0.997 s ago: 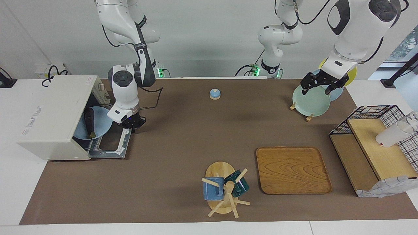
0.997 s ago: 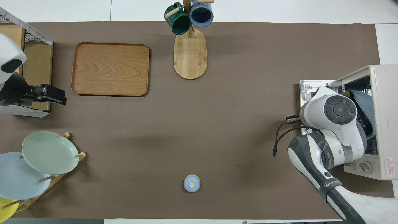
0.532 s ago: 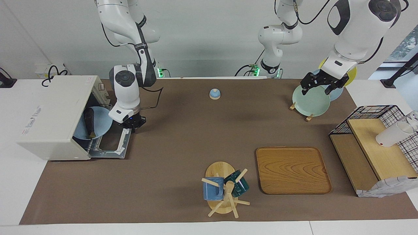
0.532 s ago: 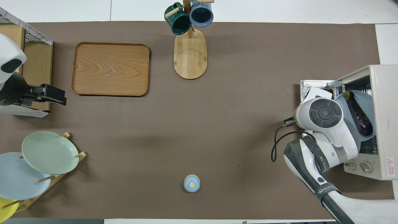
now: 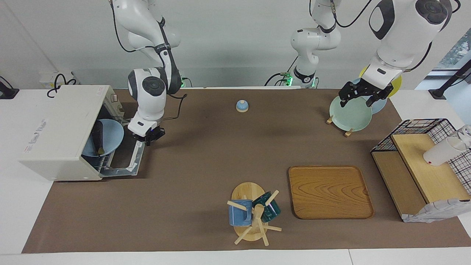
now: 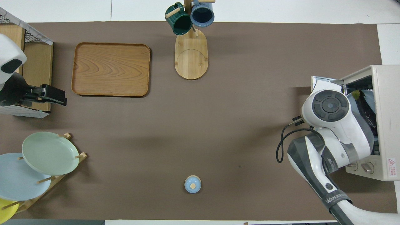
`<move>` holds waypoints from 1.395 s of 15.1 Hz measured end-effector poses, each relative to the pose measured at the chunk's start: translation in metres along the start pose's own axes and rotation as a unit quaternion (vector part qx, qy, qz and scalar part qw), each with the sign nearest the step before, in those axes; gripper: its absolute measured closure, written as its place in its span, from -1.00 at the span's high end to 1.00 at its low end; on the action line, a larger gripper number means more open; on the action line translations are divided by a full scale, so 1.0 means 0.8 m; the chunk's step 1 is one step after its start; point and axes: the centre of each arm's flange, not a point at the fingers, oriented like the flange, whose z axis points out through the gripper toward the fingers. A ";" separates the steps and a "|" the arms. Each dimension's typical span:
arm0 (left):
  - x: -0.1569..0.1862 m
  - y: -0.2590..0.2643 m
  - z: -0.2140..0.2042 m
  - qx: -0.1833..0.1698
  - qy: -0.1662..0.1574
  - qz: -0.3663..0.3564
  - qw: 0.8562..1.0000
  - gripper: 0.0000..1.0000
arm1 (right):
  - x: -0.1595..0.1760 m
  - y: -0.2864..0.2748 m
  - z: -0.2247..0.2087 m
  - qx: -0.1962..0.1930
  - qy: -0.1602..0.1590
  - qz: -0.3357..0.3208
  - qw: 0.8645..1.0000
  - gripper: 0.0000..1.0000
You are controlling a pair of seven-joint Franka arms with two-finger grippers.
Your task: Put eggplant into oven
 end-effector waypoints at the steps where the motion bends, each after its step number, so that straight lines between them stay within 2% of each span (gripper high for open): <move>1: 0.000 0.000 0.000 0.000 0.000 0.000 1.000 1.00 | -0.003 0.007 -0.008 -0.003 0.002 -0.001 1.000 -0.98; 9: 0.000 0.000 0.000 0.000 0.000 0.000 1.000 1.00 | -0.039 0.095 -0.055 -0.022 0.002 -0.032 0.999 -0.98; 14: 0.000 0.000 0.000 0.000 0.000 0.000 1.000 1.00 | -0.068 0.163 -0.055 -0.035 -0.006 -0.051 0.998 -0.98; 17: 0.000 0.000 0.000 0.000 0.000 0.000 1.000 1.00 | -0.068 0.168 -0.055 -0.035 -0.005 -0.058 0.998 -0.98; 18: 0.000 0.000 0.000 0.000 0.000 0.000 1.000 1.00 | -0.068 0.169 -0.057 -0.031 -0.005 -0.055 0.998 -0.98; 20: 0.000 0.000 0.000 0.000 0.000 0.000 1.000 1.00 | -0.066 0.174 -0.072 0.013 -0.002 -0.023 1.000 -0.97; 21: 0.000 0.000 0.000 0.000 0.000 0.000 1.000 1.00 | -0.063 0.177 -0.089 0.041 0.002 -0.005 0.999 -0.81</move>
